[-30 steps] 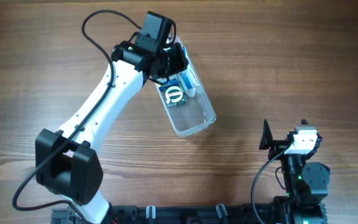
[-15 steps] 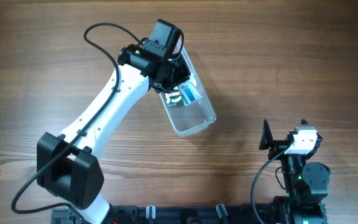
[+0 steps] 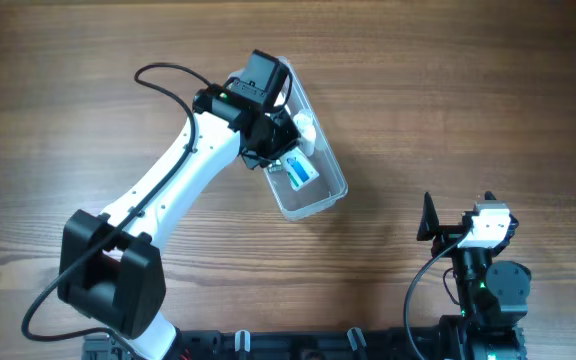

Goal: Pack container
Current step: 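Lower the Panadol box into the container and open the left gripper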

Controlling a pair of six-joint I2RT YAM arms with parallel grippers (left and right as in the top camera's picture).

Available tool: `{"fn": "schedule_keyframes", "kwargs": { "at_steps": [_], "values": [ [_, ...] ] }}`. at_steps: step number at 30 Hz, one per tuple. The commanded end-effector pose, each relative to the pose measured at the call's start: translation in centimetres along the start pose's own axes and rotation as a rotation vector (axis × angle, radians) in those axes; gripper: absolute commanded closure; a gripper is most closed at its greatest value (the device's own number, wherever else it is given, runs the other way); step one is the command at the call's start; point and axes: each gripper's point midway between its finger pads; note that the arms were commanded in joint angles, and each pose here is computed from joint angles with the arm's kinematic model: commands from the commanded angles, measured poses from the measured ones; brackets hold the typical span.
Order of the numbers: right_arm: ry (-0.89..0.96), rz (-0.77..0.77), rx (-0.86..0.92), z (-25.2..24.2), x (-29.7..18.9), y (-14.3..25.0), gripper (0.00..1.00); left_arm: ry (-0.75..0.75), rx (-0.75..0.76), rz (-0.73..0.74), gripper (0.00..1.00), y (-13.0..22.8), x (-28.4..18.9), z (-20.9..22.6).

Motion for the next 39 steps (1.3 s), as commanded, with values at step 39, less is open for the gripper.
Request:
{"fn": "schedule_keyframes", "kwargs": {
  "at_steps": [39],
  "values": [
    [0.026, -0.005, 0.017, -0.5, 0.0, 0.0, 0.0, 0.08, -0.051, -0.015, 0.36, -2.3, 0.5, -0.9]
  ]
}}
Point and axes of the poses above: each gripper's point midway between its finger pads, its own x axis out along the fingers, its own z axis along the line the jaws close on, y = z × x, and after that the axes turned 8 degrees about -x, right-handed
